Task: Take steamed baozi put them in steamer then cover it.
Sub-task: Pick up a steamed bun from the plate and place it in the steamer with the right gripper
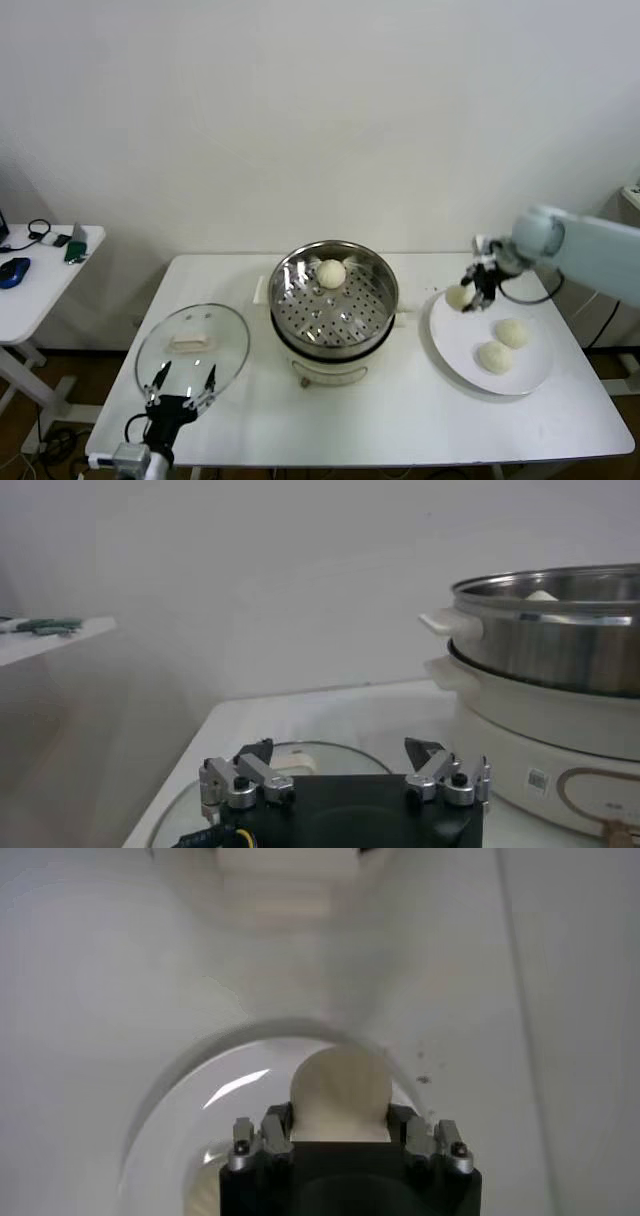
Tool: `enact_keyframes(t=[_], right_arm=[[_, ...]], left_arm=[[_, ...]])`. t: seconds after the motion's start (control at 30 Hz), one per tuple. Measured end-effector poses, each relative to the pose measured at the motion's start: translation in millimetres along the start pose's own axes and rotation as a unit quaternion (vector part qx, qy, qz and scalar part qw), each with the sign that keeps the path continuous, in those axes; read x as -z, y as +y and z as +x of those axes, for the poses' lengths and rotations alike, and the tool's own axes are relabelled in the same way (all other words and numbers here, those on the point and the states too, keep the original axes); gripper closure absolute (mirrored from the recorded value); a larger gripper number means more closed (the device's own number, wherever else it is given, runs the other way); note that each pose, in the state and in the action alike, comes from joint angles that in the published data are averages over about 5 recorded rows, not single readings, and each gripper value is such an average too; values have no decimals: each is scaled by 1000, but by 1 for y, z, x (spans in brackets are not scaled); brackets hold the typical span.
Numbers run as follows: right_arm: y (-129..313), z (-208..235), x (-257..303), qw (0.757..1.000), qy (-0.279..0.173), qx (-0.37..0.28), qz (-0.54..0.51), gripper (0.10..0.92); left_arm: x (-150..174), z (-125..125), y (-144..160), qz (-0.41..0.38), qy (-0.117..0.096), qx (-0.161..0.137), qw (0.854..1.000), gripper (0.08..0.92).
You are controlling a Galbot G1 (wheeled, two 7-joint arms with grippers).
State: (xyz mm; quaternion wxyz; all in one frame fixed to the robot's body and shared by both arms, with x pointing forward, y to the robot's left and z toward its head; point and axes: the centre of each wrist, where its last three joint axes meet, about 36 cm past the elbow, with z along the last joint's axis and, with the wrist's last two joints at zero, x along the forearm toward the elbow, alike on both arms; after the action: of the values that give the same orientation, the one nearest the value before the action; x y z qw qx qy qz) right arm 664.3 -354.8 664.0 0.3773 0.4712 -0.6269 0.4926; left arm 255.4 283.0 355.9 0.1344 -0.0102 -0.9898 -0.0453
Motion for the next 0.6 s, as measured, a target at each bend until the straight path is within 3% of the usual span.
enact_keyframes(t=[0.13,0.27,0.6], right_arm=[[-5,41,57,999,-35,-12,35,403],[5,56,115,995,-61,-10,74,403],[42,6,216,987,-57,24,148,403]], left_arm=[[2,0,-1,0,-3,-2,1000,177],[4,0,-2,1,-5,-2,1000,177],[10,1,1,6,-12,5,1000,177]])
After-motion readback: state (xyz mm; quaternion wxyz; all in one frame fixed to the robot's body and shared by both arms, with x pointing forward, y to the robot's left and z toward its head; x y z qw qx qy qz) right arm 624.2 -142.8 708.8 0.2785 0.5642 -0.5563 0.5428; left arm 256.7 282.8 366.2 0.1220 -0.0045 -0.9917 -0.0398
